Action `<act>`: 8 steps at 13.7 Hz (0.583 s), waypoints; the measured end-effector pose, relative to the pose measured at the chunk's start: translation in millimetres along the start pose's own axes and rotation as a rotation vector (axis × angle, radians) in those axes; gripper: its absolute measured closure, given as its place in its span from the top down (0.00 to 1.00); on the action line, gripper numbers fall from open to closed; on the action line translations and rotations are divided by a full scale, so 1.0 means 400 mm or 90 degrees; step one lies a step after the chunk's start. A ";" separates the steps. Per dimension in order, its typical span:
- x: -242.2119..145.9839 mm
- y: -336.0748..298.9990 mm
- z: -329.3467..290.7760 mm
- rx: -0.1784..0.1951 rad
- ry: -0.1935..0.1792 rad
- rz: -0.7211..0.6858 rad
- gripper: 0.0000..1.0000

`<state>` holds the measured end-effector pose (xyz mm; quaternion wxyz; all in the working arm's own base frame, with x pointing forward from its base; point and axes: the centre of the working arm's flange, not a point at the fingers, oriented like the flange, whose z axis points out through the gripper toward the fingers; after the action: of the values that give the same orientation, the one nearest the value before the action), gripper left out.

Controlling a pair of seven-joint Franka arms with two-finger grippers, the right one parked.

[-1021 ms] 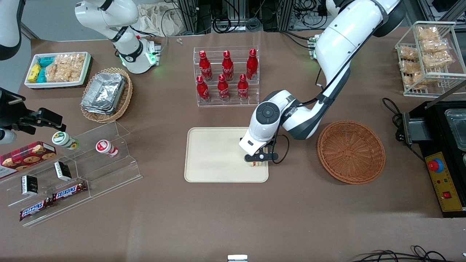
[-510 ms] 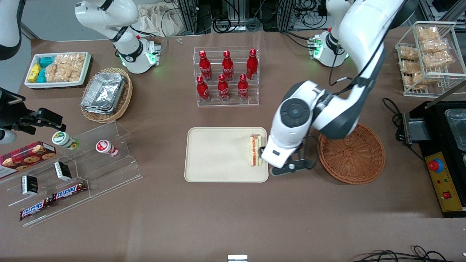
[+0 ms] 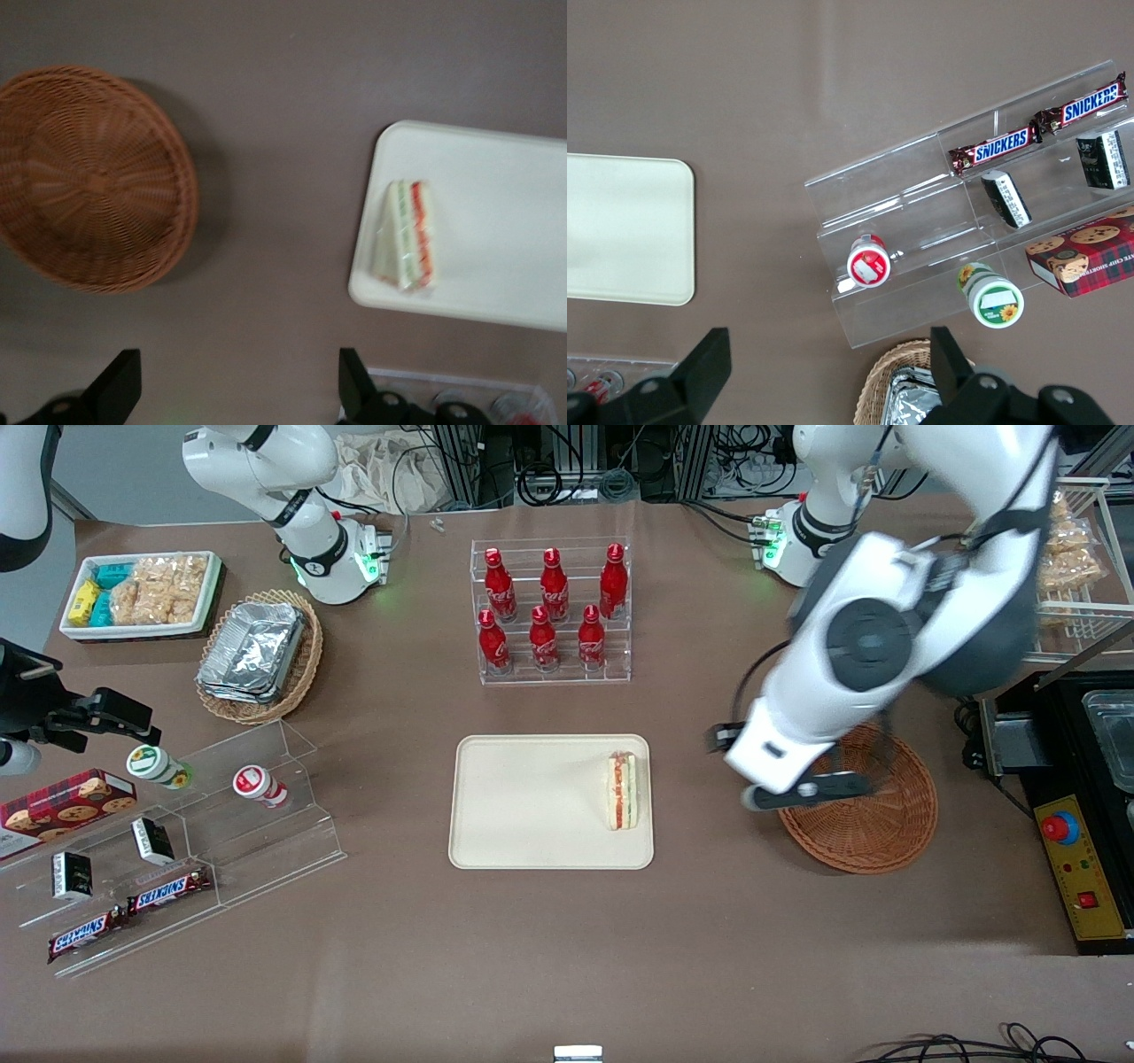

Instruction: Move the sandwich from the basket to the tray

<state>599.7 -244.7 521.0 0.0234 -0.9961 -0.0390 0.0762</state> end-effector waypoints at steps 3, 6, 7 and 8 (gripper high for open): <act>0.004 -0.220 -0.082 0.004 -0.025 0.042 1.00; -0.041 -0.351 -0.159 0.008 -0.031 0.042 1.00; -0.059 -0.371 -0.174 0.009 -0.028 0.038 1.00; -0.076 -0.391 -0.184 0.009 -0.026 0.039 1.00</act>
<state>569.3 -94.4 606.4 0.0274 -0.9948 -0.0084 0.0973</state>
